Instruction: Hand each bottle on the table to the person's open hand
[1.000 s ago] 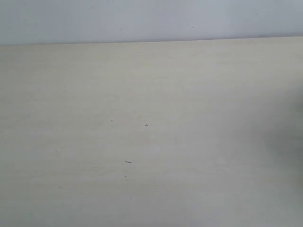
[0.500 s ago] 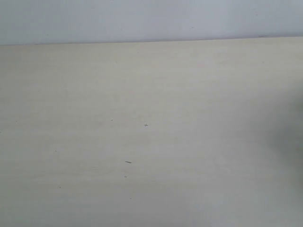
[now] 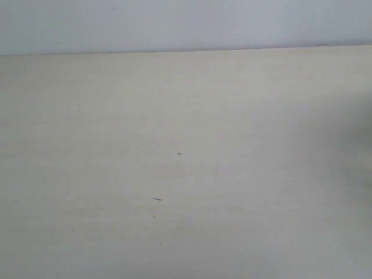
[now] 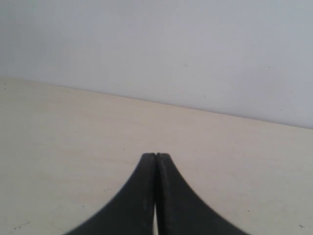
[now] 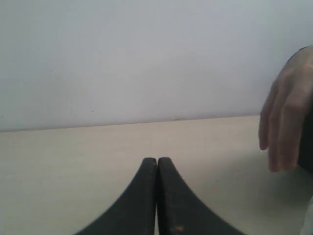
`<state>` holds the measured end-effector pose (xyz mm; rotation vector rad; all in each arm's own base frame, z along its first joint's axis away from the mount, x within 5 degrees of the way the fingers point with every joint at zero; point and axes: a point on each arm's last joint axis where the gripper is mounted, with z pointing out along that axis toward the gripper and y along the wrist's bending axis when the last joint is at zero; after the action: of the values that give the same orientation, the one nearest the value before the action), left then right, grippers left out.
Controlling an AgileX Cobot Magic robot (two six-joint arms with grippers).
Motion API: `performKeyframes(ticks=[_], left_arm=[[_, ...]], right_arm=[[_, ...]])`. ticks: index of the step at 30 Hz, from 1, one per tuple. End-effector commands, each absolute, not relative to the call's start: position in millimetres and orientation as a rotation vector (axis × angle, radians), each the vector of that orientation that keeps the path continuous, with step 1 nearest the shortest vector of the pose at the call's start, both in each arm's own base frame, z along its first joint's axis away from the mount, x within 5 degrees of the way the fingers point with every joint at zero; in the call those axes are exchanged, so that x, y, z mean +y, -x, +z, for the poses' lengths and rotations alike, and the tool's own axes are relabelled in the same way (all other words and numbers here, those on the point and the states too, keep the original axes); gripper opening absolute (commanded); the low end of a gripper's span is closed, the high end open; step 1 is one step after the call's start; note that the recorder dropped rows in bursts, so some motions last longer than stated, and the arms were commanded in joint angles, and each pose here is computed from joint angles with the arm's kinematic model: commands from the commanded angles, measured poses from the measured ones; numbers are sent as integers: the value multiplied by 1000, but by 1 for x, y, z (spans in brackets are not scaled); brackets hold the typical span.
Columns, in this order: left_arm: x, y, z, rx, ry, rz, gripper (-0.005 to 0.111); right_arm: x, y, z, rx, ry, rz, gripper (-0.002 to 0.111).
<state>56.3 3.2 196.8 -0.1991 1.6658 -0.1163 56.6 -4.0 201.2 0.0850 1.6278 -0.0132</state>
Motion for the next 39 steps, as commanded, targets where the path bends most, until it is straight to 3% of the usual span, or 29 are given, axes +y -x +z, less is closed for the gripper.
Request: performKeyframes(ticks=[1,39], left_arm=[[3,-56,196,1663,204,-120,0],[3,-56,196,1663,204,-120,0]], right_arm=[[-4,-56,203,1591,-117,19,0],[-3,-56,206,1557,-148,60,0]])
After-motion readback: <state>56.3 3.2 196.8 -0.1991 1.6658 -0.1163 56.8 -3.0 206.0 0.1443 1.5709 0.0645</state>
